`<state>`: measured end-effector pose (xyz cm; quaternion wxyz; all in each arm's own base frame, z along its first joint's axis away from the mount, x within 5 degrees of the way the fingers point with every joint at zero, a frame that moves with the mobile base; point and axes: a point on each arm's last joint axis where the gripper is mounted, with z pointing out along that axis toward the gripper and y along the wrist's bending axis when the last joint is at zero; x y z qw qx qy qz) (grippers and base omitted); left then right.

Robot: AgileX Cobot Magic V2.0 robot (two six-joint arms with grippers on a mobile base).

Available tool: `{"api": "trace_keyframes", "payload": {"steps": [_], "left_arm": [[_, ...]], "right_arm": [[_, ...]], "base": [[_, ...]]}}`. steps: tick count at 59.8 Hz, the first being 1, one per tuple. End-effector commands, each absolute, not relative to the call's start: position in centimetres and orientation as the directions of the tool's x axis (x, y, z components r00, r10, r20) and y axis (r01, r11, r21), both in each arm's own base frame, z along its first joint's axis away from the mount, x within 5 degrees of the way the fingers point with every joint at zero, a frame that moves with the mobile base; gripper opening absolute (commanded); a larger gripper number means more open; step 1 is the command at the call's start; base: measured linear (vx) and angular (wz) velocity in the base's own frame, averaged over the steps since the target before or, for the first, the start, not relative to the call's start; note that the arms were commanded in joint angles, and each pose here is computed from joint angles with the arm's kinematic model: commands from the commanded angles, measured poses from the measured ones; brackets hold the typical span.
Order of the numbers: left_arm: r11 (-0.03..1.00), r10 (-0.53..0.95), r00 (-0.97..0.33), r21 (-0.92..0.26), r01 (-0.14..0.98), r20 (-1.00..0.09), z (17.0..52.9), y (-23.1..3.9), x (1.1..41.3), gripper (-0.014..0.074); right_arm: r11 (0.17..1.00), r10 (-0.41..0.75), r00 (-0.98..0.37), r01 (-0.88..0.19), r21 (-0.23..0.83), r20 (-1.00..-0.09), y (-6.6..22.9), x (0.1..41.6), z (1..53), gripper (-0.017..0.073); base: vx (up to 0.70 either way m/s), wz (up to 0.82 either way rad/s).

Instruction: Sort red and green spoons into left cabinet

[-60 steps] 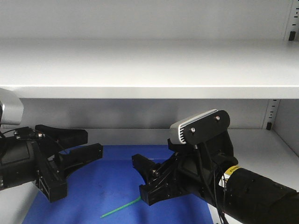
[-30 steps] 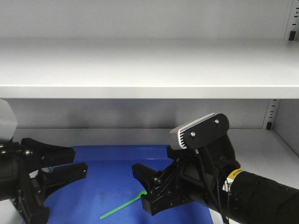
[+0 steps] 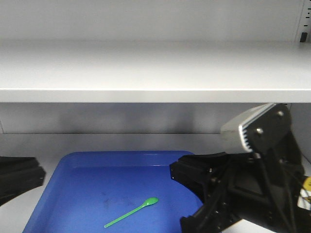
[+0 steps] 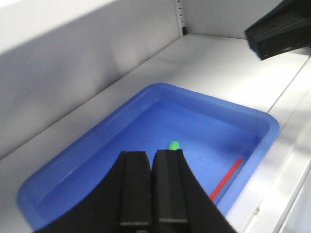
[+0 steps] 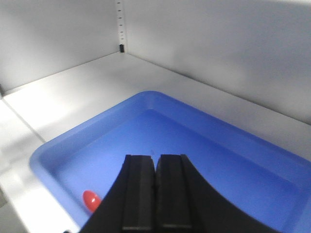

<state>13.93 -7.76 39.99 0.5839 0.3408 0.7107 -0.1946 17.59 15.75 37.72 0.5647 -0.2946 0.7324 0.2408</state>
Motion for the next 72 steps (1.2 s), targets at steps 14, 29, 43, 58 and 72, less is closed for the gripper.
{"api": "trace_keyframes", "payload": {"steps": [14,29,43,58,72], "left_arm": [[0.841,0.165,-0.01,0.136,0.523,-0.986,42.9,-5.2,10.4,-0.0001],[0.858,0.119,-0.005,0.101,0.504,-0.993,43.2,-4.9,9.4,-0.0001],[0.844,0.128,-0.035,0.09,0.528,-0.991,42.9,-5.1,9.2,-0.0001],[0.844,0.128,-0.036,0.09,0.529,-0.991,42.9,-5.1,9.2,-0.0001],[0.844,0.135,-0.028,0.101,0.527,-0.99,42.9,-5.0,9.2,-0.0001]], "right_arm": [[0.727,-0.031,-0.115,-0.684,0.057,-0.993,14.6,16.5,40.7,-0.0001],[0.724,-0.033,-0.138,-0.686,0.071,-0.99,14.7,16.6,40.4,-0.0001],[0.719,-0.035,-0.157,-0.69,0.084,-0.987,14.8,16.5,40.3,-0.0001],[0.719,-0.036,-0.156,-0.69,0.083,-0.987,14.8,16.5,40.3,-0.0001],[0.719,-0.036,-0.156,-0.69,0.083,-0.987,14.8,16.5,40.3,-0.0001]], "base": [[0.0,0.0],[0.0,0.0],[0.0,0.0],[0.0,0.0],[0.0,0.0]]}}
